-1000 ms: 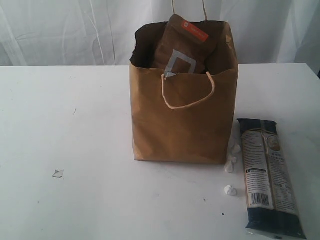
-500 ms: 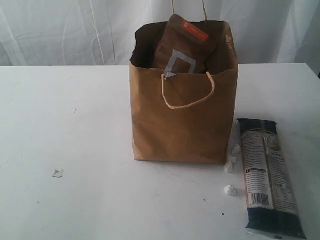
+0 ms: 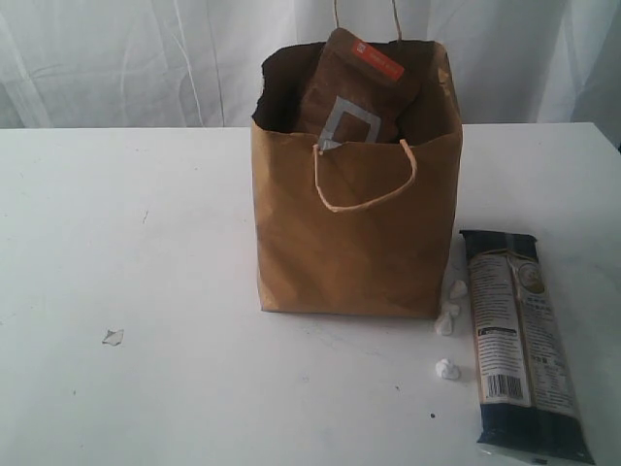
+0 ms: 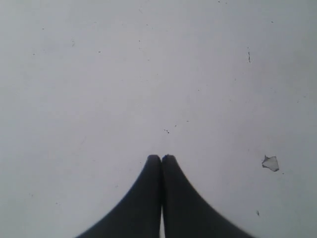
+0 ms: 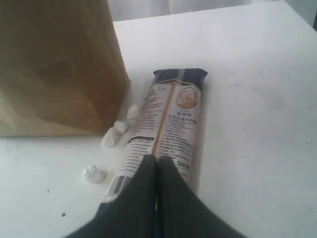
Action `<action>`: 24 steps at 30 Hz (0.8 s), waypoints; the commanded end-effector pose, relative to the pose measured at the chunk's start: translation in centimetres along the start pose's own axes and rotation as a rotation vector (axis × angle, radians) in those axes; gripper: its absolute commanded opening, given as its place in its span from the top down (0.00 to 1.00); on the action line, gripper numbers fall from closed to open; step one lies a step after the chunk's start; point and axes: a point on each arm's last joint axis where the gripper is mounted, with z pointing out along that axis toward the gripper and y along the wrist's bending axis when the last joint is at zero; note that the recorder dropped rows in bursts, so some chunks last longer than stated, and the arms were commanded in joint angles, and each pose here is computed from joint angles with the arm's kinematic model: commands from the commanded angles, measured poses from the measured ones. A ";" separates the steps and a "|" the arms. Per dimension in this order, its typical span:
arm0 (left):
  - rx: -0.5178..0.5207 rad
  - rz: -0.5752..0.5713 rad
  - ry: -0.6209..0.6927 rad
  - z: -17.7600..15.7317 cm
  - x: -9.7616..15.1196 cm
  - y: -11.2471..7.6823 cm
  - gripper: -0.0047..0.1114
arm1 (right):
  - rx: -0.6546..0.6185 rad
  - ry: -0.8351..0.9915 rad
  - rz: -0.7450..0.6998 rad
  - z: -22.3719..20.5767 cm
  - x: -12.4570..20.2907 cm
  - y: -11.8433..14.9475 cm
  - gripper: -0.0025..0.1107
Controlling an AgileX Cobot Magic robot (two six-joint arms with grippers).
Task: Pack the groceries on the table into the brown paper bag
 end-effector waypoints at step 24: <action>-0.002 -0.055 -0.063 0.5 8.2 0.9 0.96 | 0.008 0.004 0.001 0.1 0.2 -0.1 0.98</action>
